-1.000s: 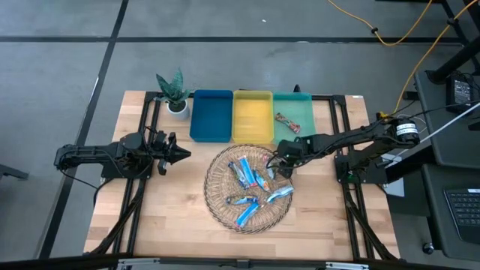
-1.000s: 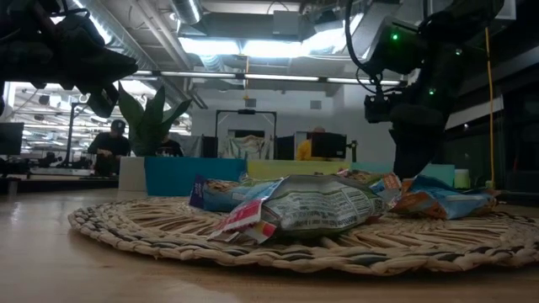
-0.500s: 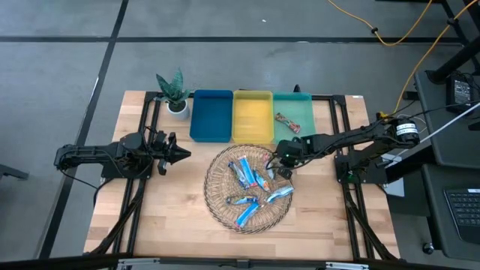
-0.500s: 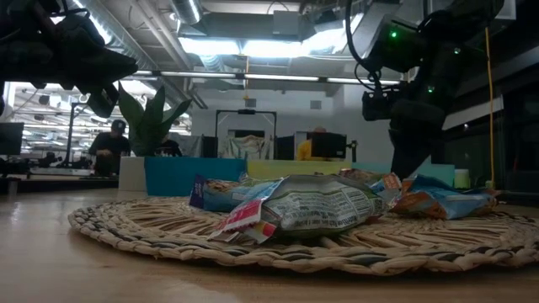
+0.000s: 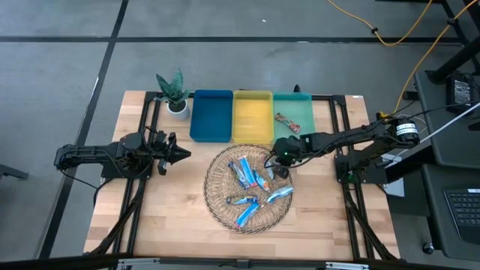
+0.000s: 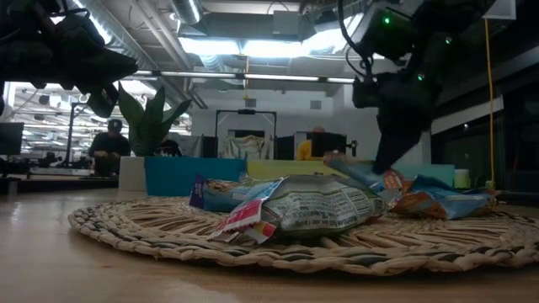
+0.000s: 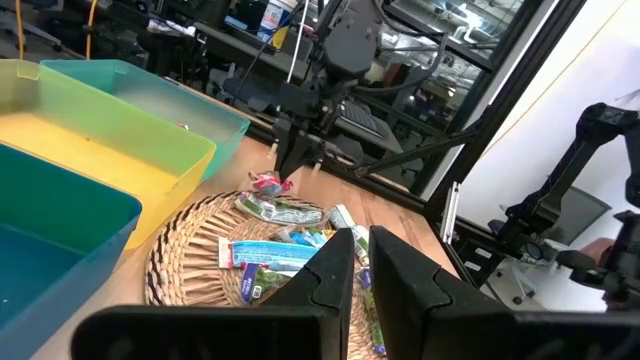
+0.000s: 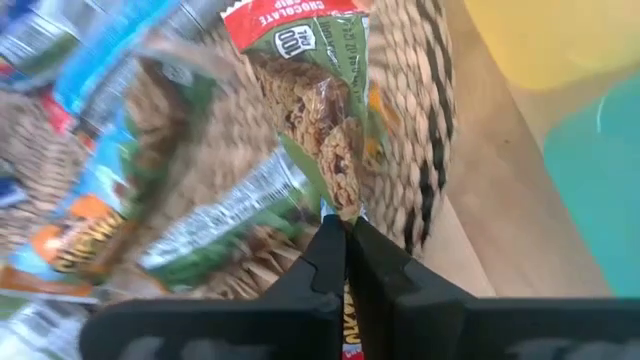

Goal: Pick and place Granola Bars by type
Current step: Put the red granola bar into the green bin

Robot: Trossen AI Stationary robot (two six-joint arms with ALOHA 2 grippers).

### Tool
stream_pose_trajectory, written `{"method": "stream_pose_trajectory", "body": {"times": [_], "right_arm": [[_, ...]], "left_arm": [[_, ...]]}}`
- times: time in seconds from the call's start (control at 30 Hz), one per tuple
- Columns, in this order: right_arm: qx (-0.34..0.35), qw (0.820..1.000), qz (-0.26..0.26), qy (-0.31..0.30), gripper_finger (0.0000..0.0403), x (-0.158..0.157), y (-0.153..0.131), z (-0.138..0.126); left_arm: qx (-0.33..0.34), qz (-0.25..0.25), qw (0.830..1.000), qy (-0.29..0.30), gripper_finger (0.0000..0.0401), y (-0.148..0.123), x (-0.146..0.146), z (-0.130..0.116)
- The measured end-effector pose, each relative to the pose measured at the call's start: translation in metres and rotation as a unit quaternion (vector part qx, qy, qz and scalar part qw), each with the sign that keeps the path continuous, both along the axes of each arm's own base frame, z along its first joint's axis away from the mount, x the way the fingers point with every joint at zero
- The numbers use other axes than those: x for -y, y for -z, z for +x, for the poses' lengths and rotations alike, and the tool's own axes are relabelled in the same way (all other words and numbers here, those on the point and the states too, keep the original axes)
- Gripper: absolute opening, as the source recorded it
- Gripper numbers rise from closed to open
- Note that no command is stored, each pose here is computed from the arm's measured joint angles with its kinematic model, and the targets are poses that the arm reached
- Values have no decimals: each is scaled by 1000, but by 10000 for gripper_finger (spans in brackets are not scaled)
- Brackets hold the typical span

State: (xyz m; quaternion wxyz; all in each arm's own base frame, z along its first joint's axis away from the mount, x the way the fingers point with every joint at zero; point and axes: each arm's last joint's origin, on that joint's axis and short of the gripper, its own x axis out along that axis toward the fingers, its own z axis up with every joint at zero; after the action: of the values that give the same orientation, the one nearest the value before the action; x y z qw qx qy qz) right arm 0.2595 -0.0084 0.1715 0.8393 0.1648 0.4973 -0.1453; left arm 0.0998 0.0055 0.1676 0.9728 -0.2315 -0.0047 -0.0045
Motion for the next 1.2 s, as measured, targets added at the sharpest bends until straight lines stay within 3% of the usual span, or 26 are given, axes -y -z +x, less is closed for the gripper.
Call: {"method": "stream_pose_trajectory", "body": {"times": [0.2, 0.63, 0.97, 1.2], "right_arm": [[4, 1000, -3, -7, 10, 0, -29, 12], [12, 1000, -14, -24, 9, 1, -120, 27], [15, 999, -49, -3, 9, 3, -190, 14], [13, 998, -55, 15, 9, 5, -216, 4]], "left_arm": [[0, 0, 1000, 0, 31, 0, 0, 0], [0, 0, 1000, 0, 31, 0, 0, 0], [0, 0, 1000, 0, 31, 0, 0, 0], [0, 0, 1000, 0, 31, 0, 0, 0]]}}
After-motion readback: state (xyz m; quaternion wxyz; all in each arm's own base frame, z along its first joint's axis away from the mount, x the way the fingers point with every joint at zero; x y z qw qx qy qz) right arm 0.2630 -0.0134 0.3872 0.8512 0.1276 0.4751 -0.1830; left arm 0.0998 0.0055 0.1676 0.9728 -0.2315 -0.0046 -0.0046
